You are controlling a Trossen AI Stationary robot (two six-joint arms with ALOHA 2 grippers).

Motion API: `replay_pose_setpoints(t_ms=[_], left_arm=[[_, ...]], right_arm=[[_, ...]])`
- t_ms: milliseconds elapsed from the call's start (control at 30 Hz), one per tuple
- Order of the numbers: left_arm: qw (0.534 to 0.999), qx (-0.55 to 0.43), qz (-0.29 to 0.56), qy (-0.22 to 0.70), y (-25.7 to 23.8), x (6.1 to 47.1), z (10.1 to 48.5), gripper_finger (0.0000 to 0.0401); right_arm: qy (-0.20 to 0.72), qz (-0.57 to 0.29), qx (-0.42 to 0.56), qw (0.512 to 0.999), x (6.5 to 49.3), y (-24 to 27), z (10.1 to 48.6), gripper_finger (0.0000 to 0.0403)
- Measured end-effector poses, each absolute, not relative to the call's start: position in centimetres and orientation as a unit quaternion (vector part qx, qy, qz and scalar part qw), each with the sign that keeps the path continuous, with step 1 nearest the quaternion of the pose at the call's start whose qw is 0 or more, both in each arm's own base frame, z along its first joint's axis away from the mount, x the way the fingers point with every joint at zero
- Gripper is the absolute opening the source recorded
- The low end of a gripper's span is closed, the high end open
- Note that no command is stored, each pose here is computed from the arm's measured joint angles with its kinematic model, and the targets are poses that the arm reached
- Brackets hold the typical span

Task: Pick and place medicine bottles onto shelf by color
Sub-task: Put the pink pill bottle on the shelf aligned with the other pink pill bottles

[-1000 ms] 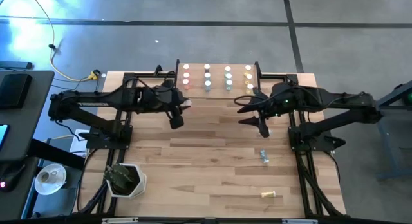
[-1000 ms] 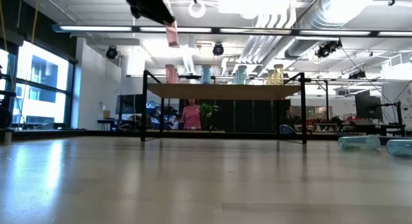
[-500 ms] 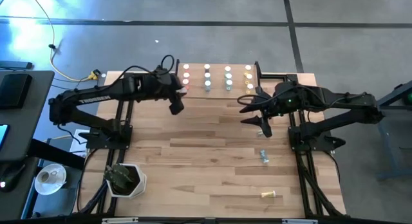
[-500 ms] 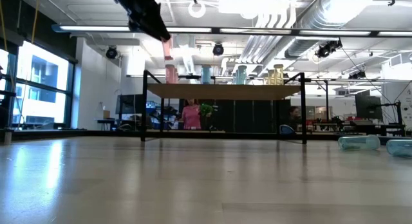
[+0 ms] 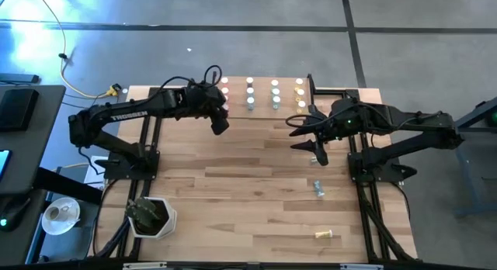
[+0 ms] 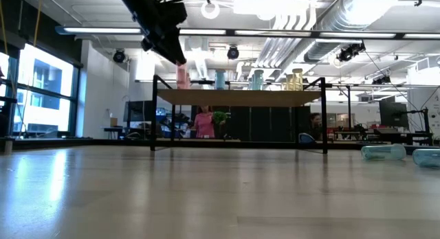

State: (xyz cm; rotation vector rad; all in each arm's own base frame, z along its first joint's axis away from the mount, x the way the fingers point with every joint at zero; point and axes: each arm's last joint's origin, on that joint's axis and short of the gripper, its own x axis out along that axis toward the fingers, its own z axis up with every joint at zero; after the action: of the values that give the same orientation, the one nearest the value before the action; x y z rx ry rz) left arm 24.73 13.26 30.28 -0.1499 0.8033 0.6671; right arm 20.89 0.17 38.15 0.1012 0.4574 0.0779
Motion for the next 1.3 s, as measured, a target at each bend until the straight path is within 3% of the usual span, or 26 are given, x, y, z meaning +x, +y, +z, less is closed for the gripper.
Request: replay_pose_setpoints(t_ms=[1300], left_arm=[[0.845,-0.117,0.343,0.392,14.7,24.7,29.2,0.0115]], right_arm=[[0.228,0.039,0.05,0.972,20.9,0.2,38.1,0.0181]])
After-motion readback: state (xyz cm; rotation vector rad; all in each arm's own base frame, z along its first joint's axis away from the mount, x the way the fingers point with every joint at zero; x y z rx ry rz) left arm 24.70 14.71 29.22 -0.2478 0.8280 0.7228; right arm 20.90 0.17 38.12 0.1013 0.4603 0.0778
